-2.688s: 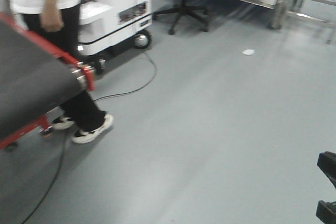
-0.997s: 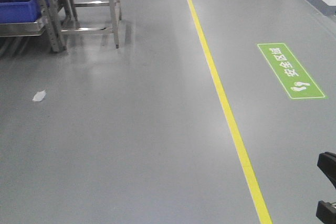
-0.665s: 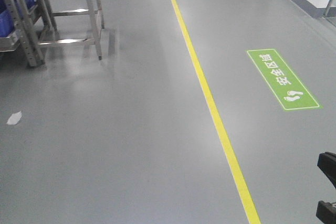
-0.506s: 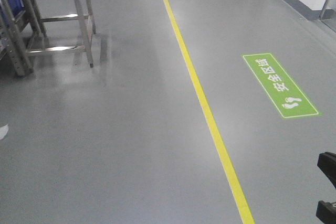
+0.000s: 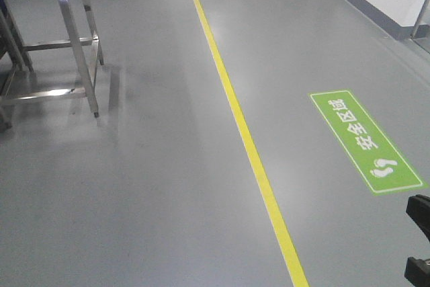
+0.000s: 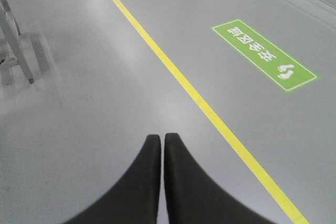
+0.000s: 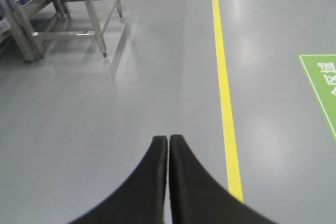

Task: Move and align brake pads A on conveyor
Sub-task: 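Drive along the yellow floor line past the blue-bin shelving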

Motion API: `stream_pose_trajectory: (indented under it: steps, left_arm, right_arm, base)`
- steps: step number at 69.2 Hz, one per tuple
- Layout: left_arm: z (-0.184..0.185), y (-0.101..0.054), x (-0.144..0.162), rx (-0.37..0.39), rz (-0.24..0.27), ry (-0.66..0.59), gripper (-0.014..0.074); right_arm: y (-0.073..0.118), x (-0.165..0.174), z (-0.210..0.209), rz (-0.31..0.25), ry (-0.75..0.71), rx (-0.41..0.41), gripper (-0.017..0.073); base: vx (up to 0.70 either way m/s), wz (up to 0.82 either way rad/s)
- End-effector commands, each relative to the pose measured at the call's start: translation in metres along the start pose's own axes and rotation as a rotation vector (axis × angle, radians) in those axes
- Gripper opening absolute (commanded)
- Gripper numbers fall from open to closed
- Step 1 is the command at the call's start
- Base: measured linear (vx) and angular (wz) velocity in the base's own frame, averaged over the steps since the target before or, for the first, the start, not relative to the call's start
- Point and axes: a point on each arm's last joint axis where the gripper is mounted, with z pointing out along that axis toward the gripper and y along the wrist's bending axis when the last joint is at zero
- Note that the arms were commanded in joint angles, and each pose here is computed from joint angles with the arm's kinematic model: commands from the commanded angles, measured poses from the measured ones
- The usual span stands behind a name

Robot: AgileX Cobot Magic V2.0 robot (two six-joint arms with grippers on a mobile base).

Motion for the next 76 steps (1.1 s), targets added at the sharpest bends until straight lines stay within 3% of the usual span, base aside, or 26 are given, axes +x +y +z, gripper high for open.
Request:
stream_pose_trajectory:
  steps: [1,76]
  left_arm:
    - [-0.003,-0.0009,-0.0132,0.005,-0.005,-0.083,-0.0006]
    - [-0.0028,-0.0009,-0.0132,0.005,-0.005,-0.082,-0.0006]
  right_arm:
    - [0.001,-0.0152,-0.004,-0.019,-0.095,-0.006,-0.001]
    - [0.001,-0.0152,-0.004,-0.019,-0.095,-0.006,-0.001]
  base:
    - [0.61,-0.05]
    - [0.56,-0.11]
